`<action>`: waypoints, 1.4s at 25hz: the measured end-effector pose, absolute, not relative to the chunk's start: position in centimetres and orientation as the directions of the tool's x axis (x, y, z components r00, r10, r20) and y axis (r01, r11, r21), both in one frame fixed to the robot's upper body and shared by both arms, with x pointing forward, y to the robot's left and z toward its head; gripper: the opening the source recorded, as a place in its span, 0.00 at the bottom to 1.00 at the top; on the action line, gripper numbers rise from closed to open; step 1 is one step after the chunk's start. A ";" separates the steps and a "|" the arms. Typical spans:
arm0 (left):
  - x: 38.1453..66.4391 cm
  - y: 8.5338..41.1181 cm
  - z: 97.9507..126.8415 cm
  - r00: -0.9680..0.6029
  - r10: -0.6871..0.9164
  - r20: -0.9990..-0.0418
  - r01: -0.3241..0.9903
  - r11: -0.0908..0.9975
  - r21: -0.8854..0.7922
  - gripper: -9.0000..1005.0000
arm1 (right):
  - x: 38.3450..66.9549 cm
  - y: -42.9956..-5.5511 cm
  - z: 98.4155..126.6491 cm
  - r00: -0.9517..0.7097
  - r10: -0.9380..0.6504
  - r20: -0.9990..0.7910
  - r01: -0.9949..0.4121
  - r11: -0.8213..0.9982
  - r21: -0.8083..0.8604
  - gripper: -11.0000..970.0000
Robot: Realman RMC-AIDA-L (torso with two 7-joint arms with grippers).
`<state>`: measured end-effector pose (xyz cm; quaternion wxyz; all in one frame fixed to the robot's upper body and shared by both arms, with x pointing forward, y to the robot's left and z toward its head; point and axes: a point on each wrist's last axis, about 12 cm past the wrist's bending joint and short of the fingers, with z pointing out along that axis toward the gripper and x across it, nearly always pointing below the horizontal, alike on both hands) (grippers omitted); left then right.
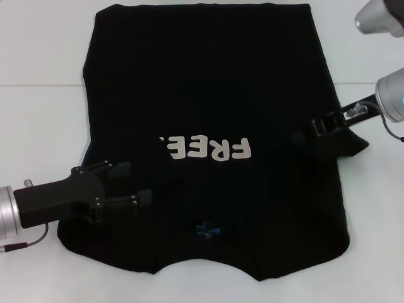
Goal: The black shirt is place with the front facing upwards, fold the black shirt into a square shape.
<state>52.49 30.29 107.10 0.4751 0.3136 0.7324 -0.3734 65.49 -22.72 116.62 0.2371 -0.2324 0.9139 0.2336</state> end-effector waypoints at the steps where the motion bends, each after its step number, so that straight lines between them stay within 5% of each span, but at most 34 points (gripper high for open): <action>1: 52.5 30.3 107.1 -0.352 0.105 -0.930 0.814 0.524 -0.249 0.87 | 65.3 -22.8 116.5 -0.778 -0.288 -0.558 -0.536 0.768 0.350 0.07; 7: 52.4 30.1 106.9 -0.357 0.099 -0.929 0.814 0.521 -0.257 0.87 | 64.5 -24.9 115.2 -0.786 -0.125 -0.605 -0.481 0.738 0.473 0.19; 18: 52.4 30.0 106.9 -0.361 0.096 -0.928 0.814 0.518 -0.263 0.87 | 63.1 -33.7 112.9 -0.865 0.206 -0.457 -0.100 0.822 0.560 0.68; 23: 52.4 30.0 106.9 -0.361 0.097 -0.927 0.815 0.517 -0.263 0.87 | 63.7 -35.1 113.4 -0.880 0.217 -0.422 -0.020 0.872 0.489 0.76; 35: 52.4 29.8 106.9 -0.363 0.108 -0.925 0.821 0.507 -0.263 0.87 | 66.1 -31.9 113.2 -0.875 0.118 -0.470 -0.072 0.927 0.368 0.77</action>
